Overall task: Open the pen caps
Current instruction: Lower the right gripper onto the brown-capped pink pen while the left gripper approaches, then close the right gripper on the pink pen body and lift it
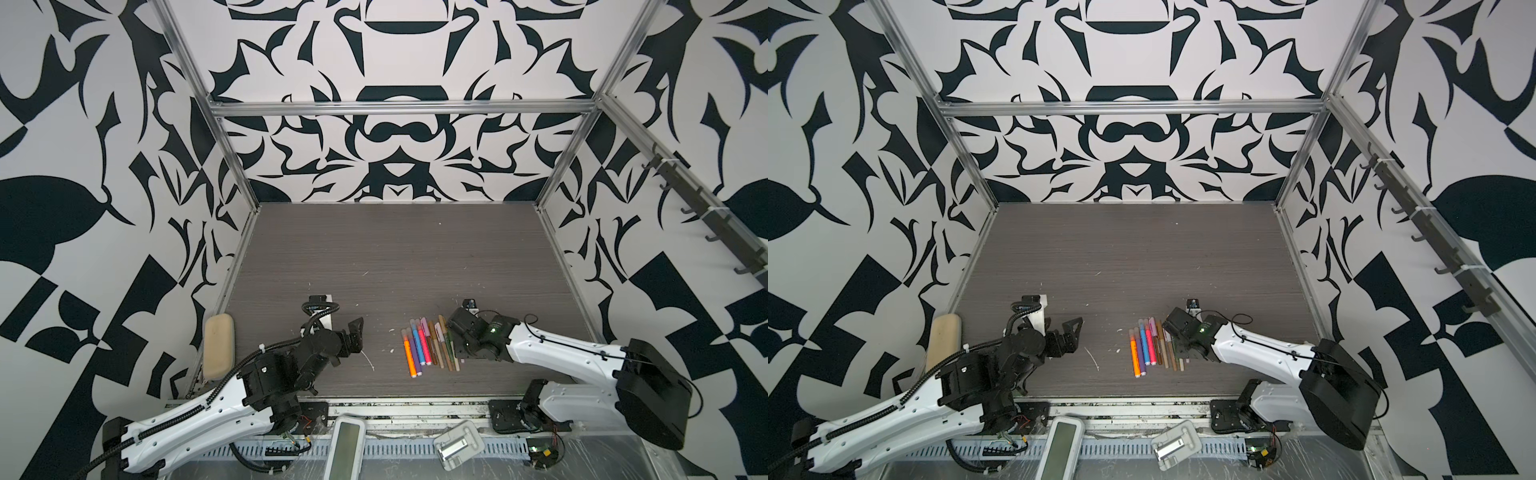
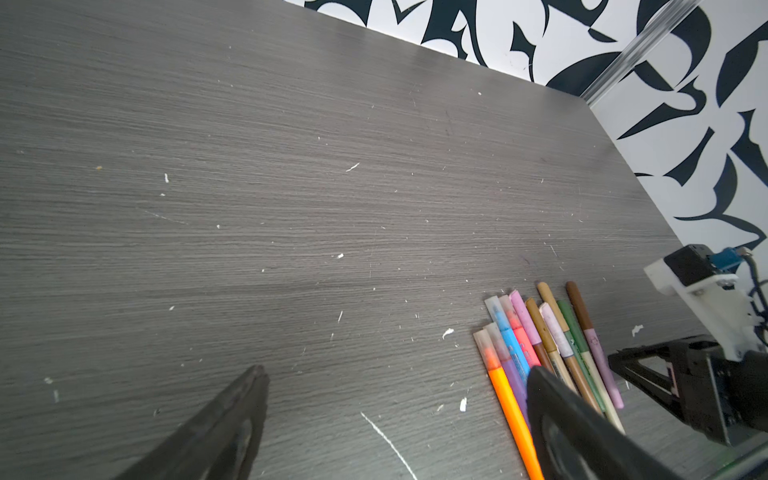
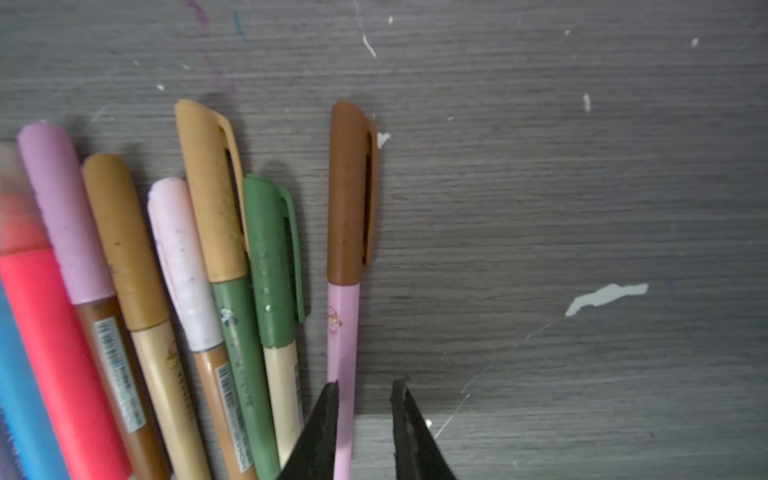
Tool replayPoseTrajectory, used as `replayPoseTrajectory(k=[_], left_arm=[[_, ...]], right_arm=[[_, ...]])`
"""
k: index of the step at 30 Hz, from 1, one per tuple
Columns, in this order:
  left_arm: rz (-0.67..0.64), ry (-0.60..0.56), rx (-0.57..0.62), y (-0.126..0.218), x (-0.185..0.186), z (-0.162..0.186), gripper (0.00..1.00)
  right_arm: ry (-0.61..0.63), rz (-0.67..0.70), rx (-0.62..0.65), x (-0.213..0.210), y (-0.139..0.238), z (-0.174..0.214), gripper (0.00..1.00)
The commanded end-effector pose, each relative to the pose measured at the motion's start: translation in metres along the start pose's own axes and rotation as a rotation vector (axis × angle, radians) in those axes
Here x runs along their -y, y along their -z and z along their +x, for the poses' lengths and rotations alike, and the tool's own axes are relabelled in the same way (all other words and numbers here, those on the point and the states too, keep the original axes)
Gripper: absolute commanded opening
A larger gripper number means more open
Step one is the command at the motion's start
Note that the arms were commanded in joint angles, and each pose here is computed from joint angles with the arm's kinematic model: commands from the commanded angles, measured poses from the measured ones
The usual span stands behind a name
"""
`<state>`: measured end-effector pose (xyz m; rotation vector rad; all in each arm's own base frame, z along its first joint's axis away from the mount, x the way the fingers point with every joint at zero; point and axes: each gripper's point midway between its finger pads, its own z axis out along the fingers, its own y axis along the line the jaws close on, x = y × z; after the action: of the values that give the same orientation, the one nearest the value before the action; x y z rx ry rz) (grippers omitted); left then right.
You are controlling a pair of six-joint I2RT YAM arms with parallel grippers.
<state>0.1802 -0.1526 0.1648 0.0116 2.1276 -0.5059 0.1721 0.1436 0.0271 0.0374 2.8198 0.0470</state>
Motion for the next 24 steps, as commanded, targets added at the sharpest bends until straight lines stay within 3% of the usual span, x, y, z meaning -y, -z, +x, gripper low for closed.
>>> replayPoseTrajectory(k=[1, 11, 16, 22, 24], left_arm=[[-0.020, 0.027, -0.016, 0.000, -0.003, 0.002, 0.99], [-0.057, 0.039, -0.047, -0.006, -0.006, 0.010, 0.99], [-0.085, 0.040, -0.075, -0.006, -0.008, 0.013, 0.99], [-0.073, 0.044, -0.093, -0.009, -0.002, 0.015, 0.99], [-0.064, 0.048, -0.099, -0.009, 0.002, 0.014, 0.99]], right_arm=[[-0.022, -0.043, 0.034, -0.011, 0.004, -0.008, 0.26], [-0.050, -0.002, 0.012, -0.001, -0.008, 0.002, 0.26], [-0.052, 0.049, -0.014, 0.005, -0.014, 0.007, 0.20], [-0.067, 0.074, -0.010, 0.009, -0.014, 0.006, 0.04], [-0.066, 0.070, 0.015, 0.009, -0.007, 0.001, 0.02]])
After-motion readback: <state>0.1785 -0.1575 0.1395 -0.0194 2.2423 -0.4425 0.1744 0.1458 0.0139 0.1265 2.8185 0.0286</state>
